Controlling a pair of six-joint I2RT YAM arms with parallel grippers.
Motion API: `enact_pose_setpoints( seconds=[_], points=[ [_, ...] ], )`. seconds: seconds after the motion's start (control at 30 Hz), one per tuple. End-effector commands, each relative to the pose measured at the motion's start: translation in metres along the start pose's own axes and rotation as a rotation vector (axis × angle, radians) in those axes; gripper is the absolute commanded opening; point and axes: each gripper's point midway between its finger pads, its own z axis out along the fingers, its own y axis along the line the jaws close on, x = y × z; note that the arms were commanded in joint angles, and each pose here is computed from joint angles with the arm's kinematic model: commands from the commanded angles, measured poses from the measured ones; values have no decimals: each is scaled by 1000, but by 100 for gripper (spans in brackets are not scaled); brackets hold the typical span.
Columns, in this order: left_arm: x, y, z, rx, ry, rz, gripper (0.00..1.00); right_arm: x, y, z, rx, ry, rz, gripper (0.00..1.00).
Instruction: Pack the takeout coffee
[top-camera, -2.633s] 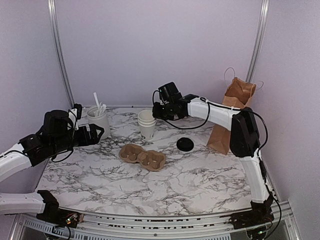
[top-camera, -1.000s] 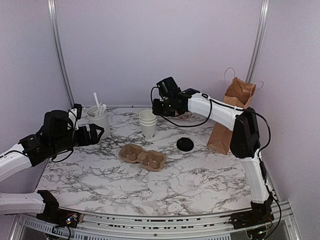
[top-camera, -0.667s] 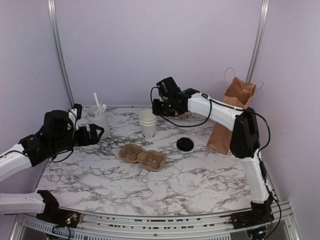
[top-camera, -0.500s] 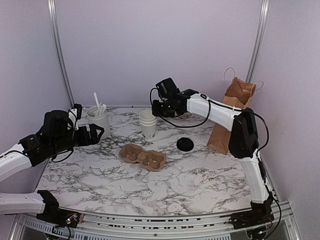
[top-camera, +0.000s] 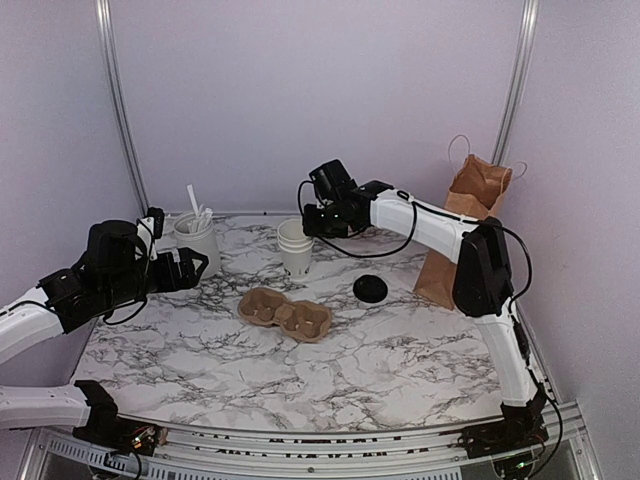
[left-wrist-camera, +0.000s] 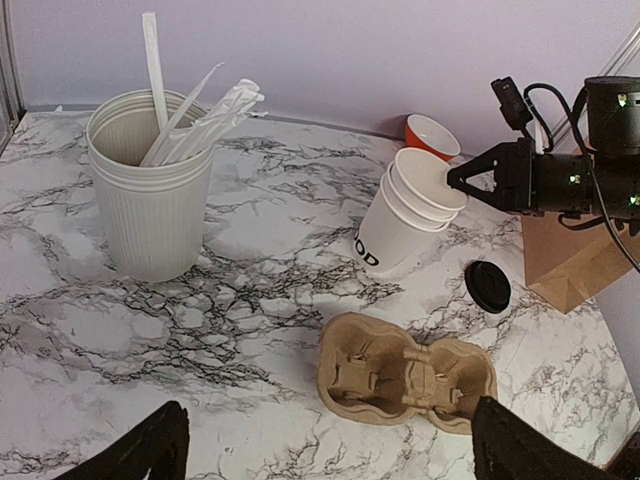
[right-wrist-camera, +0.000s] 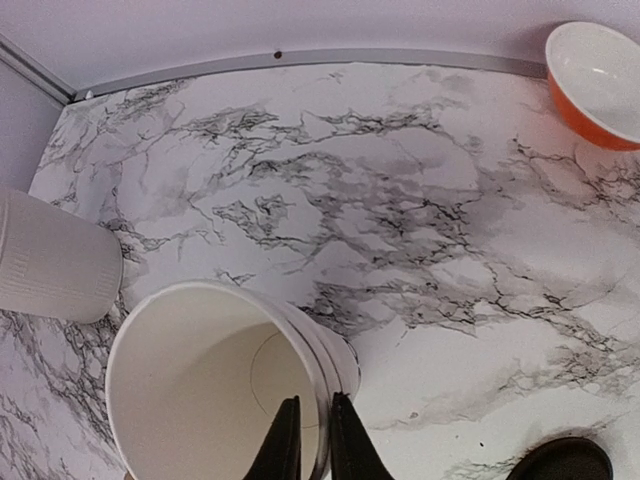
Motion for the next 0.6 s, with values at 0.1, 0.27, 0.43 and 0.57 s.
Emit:
enact_pose_setpoints(
  seconds=[0.1,0.27,0.43,0.57],
  points=[
    [-2,-1,1,8,-16,-1,99,-14,14,-9,-38,-31,0,0],
    [-2,-1,1,8,-17,-1,99,-27,21,-23,-61,-63,7,0],
    [-1,-1,1,7,-16,-1,99,-38,27,-38,-91,-92,13,0],
    [-1,0,2,7,-14,-2,99,-46,32,-49,-110,-112,17,0]
  ],
)
